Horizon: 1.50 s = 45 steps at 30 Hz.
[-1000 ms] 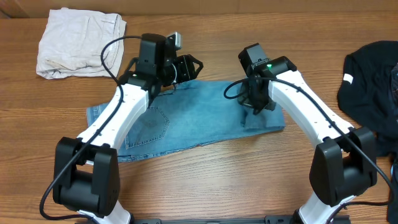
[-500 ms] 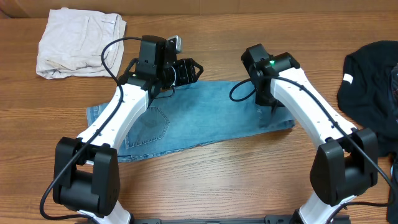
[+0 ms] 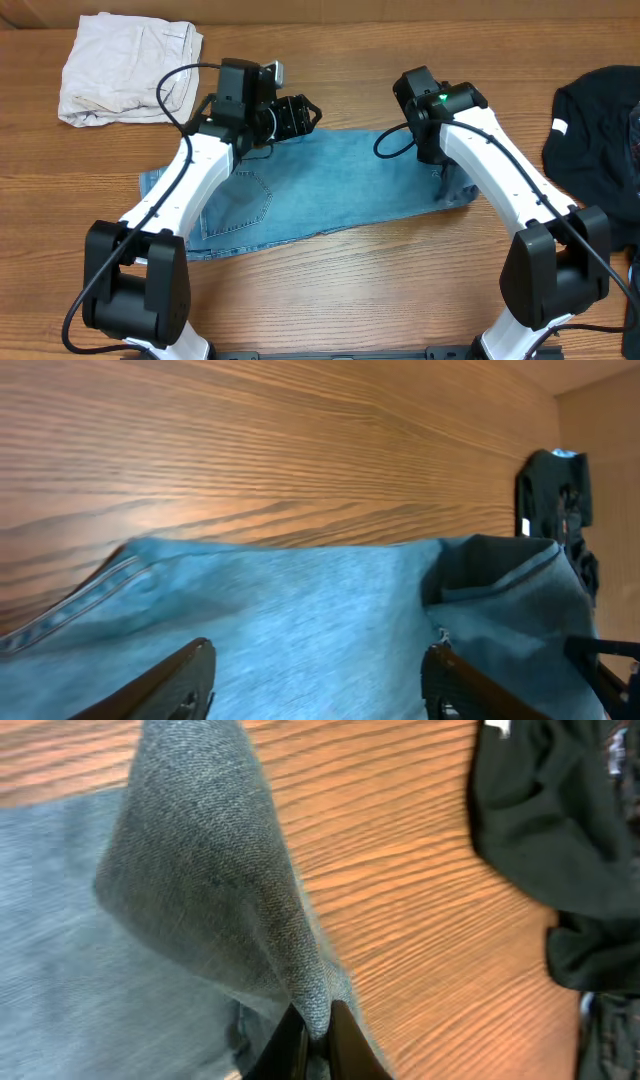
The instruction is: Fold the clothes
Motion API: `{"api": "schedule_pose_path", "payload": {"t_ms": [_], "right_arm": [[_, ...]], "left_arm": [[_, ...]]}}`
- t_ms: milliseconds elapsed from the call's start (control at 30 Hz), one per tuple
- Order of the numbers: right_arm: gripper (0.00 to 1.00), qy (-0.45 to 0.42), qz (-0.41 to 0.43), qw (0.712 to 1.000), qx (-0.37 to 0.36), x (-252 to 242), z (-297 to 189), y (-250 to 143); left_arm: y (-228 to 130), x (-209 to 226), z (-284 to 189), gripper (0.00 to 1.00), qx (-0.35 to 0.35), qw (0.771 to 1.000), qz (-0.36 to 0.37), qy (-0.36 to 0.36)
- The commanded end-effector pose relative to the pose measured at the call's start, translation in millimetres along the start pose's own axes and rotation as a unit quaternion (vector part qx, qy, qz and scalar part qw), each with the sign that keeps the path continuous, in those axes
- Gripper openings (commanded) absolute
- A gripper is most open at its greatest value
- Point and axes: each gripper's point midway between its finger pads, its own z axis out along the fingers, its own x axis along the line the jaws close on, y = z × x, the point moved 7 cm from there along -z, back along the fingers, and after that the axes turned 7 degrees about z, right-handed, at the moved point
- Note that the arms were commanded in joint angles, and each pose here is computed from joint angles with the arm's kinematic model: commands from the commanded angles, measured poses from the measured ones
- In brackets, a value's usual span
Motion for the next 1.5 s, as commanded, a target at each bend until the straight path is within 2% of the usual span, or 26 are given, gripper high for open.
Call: {"api": "schedule_pose_path", "payload": {"t_ms": [0,200,267,300,367,433,500,600,733,800,833,867,900,1000,1233,1300,1467], "right_arm": [[0.04,0.04,0.005,0.999,0.016,15,-1,-6],[0.04,0.171,-0.026,0.98,0.097,74,3,-39],[0.09,0.209,-0.038,0.969,0.126,90,0,-49],[0.2,0.222,-0.044,0.964,0.138,97,0,-55],[0.64,0.243,-0.061,0.956,0.155,108,-5,-65],[0.65,0.253,-0.064,0.953,0.157,112,-11,-67],[0.64,0.261,-0.06,0.951,0.153,109,-21,-59],[0.58,0.267,-0.026,0.954,0.137,84,-42,-28],[0.48,0.272,0.014,0.955,0.113,33,-52,17],[0.35,0.291,0.016,0.949,0.122,15,-43,30],[0.25,0.303,0.018,0.944,0.13,9,-38,33],[0.11,0.314,0.025,0.939,0.137,4,-30,36],[0.04,0.316,0.029,0.938,0.139,1,-24,38],[0.04,0.328,0.04,0.933,0.143,4,-9,37],[0.04,0.399,0.027,0.901,0.171,31,17,14],[0.04,0.418,0.026,0.888,0.187,38,25,4],[0.04,0.478,0.024,0.844,0.241,62,44,-16]], "left_arm": [[5,1,-10,0.73,-0.008,1.0,0.011,0.005],[5,5,-12,0.77,-0.004,1.0,0.005,0.006],[4,6,-12,0.77,-0.002,1.0,0.003,0.008],[4,6,-13,0.78,-0.001,1.0,0.004,0.008],[3,6,-13,0.78,0.0,1.0,0.007,0.009],[3,6,-13,0.78,0.002,1.0,0.006,0.01],[1,7,-13,0.78,0.006,1.0,0.004,0.011],[1,7,-13,0.78,0.008,1.0,0.013,0.012],[-1,8,-13,0.78,0.012,1.0,0.011,0.013],[-1,8,-13,0.78,0.012,1.0,0.011,0.014],[-1,8,-13,0.78,0.012,1.0,0.011,0.014],[-1,8,-13,0.78,0.012,1.0,0.011,0.014],[-1,8,-13,0.78,0.012,1.0,0.011,0.014],[-1,8,-13,0.82,0.013,1.0,0.011,0.014],[-2,8,-13,0.93,0.015,1.0,0.009,0.014],[-3,9,-13,1.0,0.019,1.0,0.007,0.016],[-3,8,-13,1.0,0.019,1.0,0.007,0.015]]}}
